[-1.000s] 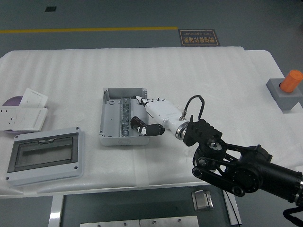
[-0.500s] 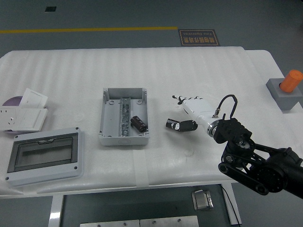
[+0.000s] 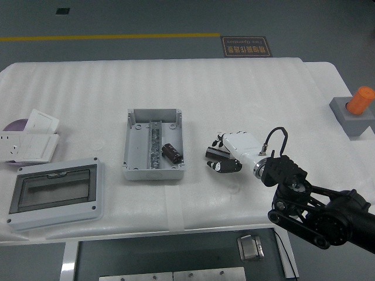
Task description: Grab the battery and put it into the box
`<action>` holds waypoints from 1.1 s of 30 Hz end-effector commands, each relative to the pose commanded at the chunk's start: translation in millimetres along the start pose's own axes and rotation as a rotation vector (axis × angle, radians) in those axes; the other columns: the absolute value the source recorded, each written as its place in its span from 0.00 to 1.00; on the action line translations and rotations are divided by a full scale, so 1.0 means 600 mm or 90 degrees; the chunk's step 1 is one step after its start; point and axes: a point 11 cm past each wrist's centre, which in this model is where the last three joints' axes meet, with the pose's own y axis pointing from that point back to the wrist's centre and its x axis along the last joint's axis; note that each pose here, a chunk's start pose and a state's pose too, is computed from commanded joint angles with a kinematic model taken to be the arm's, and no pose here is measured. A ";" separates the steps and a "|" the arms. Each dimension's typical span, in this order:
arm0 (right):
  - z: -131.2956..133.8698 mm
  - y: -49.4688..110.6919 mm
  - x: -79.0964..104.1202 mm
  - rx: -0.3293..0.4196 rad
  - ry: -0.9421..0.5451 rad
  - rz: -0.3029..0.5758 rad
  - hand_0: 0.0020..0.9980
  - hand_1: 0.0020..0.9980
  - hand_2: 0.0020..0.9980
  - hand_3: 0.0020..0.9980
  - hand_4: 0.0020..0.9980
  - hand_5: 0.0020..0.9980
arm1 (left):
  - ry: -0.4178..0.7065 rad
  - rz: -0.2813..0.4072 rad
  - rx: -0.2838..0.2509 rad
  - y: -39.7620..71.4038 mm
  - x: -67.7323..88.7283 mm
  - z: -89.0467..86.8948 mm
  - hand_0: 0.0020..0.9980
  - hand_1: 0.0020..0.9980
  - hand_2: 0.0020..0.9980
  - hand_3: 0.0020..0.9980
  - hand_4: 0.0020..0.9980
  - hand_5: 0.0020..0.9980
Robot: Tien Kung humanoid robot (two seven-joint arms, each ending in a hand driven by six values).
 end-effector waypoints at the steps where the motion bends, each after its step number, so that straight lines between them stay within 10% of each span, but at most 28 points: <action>1: 0.004 0.000 0.001 -0.003 0.003 0.001 0.78 0.65 0.57 0.57 0.76 0.50 | 0.000 0.000 0.000 0.000 0.000 0.000 0.69 0.70 0.55 0.60 0.59 0.53; 25: -0.006 0.003 -0.008 0.017 -0.008 0.014 0.71 0.57 0.44 0.49 0.68 0.49 | 0.004 0.004 -0.011 0.002 0.006 0.010 0.69 0.70 0.56 0.61 0.60 0.56; 26: -0.006 0.003 -0.008 0.017 -0.008 0.014 0.69 0.54 0.40 0.52 0.51 0.39 | 0.004 0.004 -0.011 0.003 0.006 0.011 0.69 0.70 0.56 0.61 0.60 0.57; 31: -0.008 0.004 -0.012 0.019 -0.006 0.011 0.69 0.54 0.40 0.52 0.51 0.39 | 0.004 0.004 -0.012 0.003 0.006 0.012 0.69 0.70 0.56 0.61 0.60 0.57; 32: -0.009 0.004 -0.012 0.020 -0.006 0.011 0.66 0.49 0.36 0.54 0.42 0.04 | 0.004 0.004 -0.012 0.003 0.006 0.012 0.69 0.70 0.56 0.61 0.60 0.57; 33: -0.009 0.004 -0.012 0.020 -0.005 0.012 0.66 0.49 0.36 0.54 0.42 0.04 | 0.004 0.004 -0.012 0.003 0.006 0.011 0.69 0.70 0.56 0.61 0.60 0.57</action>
